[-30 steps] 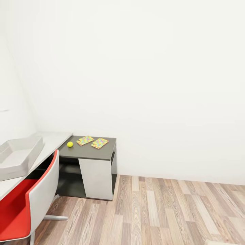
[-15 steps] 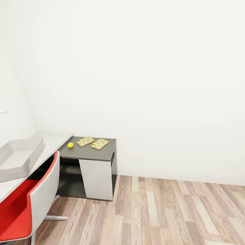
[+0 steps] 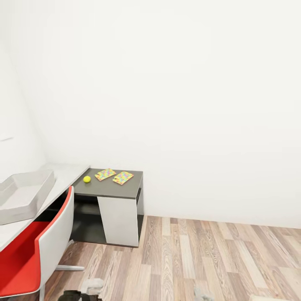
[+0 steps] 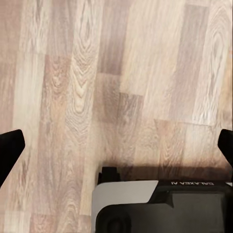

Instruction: Put all the toys in the child's room - the three board games (two on the bed and one on the table), the two jigsaw puzzles on the table, and the tennis ball on the table - inside the toy box on the table in the child's room.

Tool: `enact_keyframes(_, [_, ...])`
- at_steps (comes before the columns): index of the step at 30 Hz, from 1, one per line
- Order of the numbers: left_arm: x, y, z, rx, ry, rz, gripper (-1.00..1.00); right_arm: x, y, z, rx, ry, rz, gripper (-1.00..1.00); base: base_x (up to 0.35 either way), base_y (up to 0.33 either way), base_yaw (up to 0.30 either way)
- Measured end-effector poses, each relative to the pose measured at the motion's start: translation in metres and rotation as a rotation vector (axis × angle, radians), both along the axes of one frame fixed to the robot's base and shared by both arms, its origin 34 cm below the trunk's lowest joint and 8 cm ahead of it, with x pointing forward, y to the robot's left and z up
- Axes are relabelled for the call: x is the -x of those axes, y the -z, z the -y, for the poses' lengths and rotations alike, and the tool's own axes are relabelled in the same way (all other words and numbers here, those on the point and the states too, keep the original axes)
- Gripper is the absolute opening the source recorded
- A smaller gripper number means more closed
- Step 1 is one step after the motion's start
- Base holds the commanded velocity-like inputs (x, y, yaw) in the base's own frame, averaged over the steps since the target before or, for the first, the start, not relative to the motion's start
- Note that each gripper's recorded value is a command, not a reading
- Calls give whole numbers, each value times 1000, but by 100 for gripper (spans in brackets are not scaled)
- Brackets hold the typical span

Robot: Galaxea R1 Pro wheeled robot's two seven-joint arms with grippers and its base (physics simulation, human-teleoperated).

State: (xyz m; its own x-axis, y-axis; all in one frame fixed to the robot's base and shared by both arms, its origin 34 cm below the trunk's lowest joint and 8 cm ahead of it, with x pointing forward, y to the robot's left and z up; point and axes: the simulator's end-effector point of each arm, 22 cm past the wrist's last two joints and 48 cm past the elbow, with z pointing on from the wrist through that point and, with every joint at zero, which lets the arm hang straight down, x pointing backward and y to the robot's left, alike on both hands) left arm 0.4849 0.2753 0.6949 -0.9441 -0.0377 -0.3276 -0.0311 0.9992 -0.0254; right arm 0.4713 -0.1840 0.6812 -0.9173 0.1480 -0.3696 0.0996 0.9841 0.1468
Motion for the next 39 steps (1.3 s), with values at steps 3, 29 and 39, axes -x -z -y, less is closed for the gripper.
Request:
enact_keyframes(3, [-17, -17, 6, 23, 10, 30, 100, -20, -15, 2, -2, 16, 18, 100, 0, 0, 0])
enact_keyframes(29, [-35, -45, -3, 50, -35, 180, 100, -67, -76, 14, 35, 66, 183, 100, 0, 0, 0])
enact_keyframes(39, [-38, -46, -3, 50, -30, 217, 100, -70, -80, 17, 35, 77, 198, 100, 0, 0, -34])
